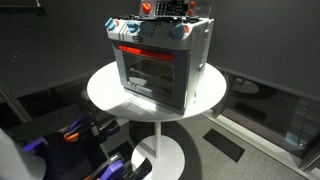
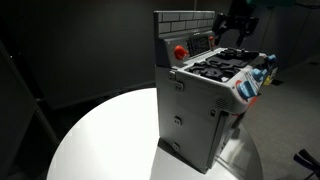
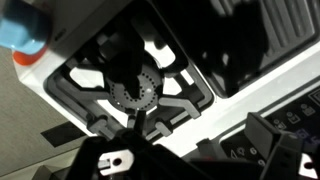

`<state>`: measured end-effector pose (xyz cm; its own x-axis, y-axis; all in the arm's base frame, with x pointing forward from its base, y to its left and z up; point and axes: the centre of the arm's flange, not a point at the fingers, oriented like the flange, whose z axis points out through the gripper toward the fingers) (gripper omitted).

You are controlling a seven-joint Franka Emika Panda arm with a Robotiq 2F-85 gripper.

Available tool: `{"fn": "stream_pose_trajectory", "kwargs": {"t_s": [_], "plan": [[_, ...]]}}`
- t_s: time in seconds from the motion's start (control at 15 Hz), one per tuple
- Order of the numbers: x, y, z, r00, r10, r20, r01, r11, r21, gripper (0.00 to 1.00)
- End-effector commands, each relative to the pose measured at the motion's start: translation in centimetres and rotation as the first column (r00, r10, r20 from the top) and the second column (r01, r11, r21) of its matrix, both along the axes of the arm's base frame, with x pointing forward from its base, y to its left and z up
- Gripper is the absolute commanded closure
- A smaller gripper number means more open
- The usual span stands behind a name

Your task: Press the orange button on the stove

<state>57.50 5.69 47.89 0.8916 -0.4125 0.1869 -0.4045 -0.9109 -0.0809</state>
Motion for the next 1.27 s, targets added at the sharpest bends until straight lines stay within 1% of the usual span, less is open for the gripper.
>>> {"fn": "stream_pose_trajectory", "kwargs": {"t_s": [0.0,0.13,0.33,0.47,0.67,0.93,1.0,1.2], "plan": [[-4.2,0.0,1.5,0.997,0.038,-0.071,-0.036,0.999,0.030,0.00],[-6.0,0.3,2.1,0.992,0.062,-0.113,-0.056,0.997,0.057,0.00],[-8.5,0.4,3.3,0.978,0.109,-0.180,-0.097,0.993,0.073,0.00],[-9.6,0.2,4.1,0.962,0.145,-0.229,-0.131,0.988,0.078,0.00],[-11.0,-0.1,5.2,0.937,0.179,-0.299,-0.167,0.984,0.064,0.00],[-12.1,-0.2,5.9,0.919,0.185,-0.347,-0.176,0.983,0.058,0.00],[-11.6,0.3,4.9,0.928,0.168,-0.333,-0.157,0.986,0.062,0.00],[-11.7,0.4,4.8,0.926,0.170,-0.339,-0.158,0.985,0.062,0.00]]}}
